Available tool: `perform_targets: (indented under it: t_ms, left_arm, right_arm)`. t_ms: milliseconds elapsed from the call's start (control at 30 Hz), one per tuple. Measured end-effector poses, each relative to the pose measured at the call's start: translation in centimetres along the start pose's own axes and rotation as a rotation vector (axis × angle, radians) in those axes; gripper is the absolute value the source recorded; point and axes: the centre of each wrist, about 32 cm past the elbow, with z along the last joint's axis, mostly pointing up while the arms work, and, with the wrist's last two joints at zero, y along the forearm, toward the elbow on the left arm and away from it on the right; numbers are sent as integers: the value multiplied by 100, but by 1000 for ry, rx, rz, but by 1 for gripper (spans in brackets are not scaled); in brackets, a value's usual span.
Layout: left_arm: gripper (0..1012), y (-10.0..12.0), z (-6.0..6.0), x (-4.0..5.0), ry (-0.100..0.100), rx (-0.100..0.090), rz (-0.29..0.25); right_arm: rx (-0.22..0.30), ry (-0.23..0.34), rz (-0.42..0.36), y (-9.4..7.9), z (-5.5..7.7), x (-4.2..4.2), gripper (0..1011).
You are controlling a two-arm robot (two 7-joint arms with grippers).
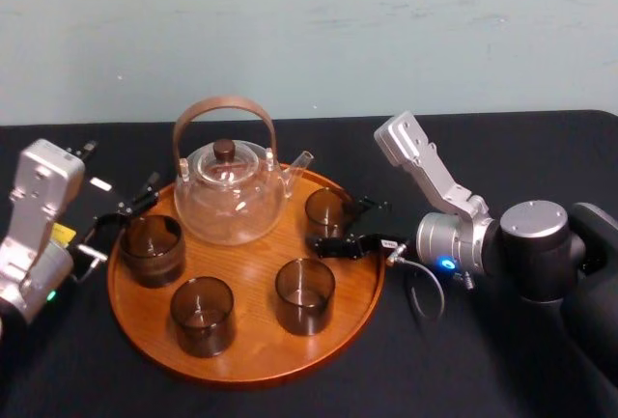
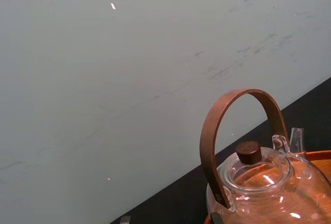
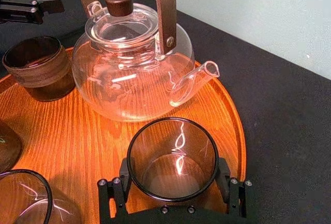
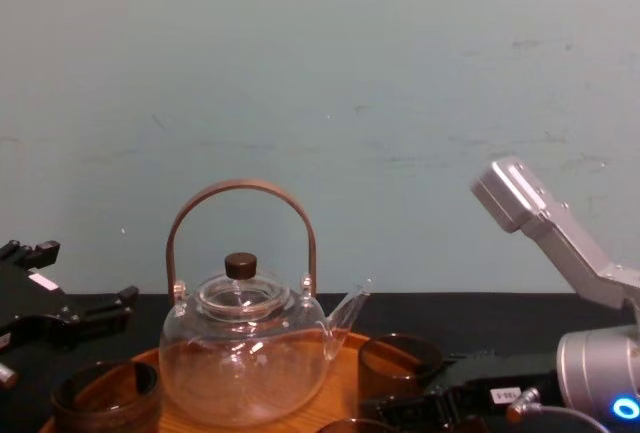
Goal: Pick up the glass from the table and place it on the tray.
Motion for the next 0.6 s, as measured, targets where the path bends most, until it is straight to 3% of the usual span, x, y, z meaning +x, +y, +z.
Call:
perform_targets:
  t_ms: [233,600]
  left_arm:
    - [1001,0,0,0,0,0,0]
    - [1001,0,0,0,0,0,0]
  right_arm:
    - [14,5,8,-44,8,14,1003]
    - [39,9,5,-305,-24,23,1003]
